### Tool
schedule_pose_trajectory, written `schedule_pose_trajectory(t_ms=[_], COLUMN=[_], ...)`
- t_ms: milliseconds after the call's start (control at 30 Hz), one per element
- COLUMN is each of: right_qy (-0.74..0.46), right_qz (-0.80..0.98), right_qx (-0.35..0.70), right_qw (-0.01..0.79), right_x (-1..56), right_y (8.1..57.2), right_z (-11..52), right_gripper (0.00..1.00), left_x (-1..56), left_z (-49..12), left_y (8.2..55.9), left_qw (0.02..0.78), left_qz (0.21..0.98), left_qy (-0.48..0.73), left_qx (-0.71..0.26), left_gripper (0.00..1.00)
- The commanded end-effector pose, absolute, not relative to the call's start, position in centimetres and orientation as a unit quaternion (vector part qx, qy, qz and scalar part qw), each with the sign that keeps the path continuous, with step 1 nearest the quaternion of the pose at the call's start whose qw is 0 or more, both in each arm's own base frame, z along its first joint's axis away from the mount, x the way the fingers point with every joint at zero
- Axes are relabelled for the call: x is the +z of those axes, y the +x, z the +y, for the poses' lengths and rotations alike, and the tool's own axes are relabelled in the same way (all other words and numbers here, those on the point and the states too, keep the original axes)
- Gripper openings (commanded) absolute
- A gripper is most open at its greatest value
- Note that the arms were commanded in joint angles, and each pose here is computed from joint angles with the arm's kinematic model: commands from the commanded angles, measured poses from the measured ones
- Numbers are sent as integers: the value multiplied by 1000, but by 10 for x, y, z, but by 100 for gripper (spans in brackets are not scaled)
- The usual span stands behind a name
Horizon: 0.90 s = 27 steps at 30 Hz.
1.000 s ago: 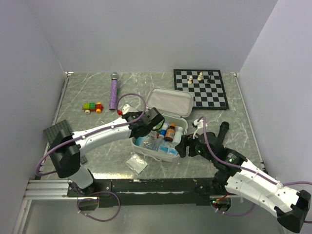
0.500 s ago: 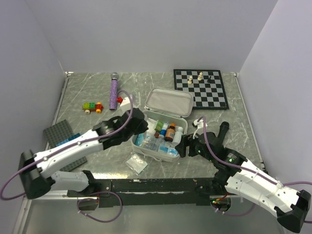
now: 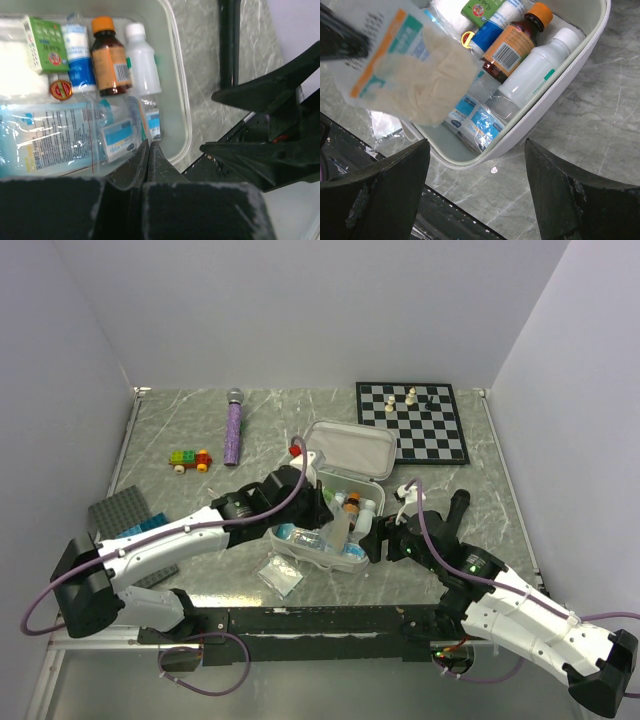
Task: Organize the medicine kit
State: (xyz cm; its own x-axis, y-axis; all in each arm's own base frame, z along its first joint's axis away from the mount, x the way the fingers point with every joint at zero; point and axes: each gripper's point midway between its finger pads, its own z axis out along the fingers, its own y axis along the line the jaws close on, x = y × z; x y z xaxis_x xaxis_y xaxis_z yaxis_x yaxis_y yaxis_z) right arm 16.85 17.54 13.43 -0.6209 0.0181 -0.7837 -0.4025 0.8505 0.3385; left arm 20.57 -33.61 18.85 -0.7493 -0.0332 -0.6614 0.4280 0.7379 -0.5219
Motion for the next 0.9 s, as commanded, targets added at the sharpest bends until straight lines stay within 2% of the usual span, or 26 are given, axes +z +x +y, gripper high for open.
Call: schedule_pose_trajectory(t_ms=[0, 200, 867], right_qy=[-104, -107, -108], right_qz=[863, 865, 867], right_qx=[254, 249, 249], right_qw=[425, 422, 419], right_x=[137, 135, 132], right_y=[169, 170, 170], right_z=[175, 176, 177], right_gripper=[82, 82, 83], left_x=[178, 146, 141], left_z=[-341, -324, -271], left_y=[199, 196, 213], left_qw=[323, 308, 345], left_qz=[867, 889, 900], left_qy=[121, 121, 79], left_qx=[-359, -315, -256], left_gripper=[1, 1, 1])
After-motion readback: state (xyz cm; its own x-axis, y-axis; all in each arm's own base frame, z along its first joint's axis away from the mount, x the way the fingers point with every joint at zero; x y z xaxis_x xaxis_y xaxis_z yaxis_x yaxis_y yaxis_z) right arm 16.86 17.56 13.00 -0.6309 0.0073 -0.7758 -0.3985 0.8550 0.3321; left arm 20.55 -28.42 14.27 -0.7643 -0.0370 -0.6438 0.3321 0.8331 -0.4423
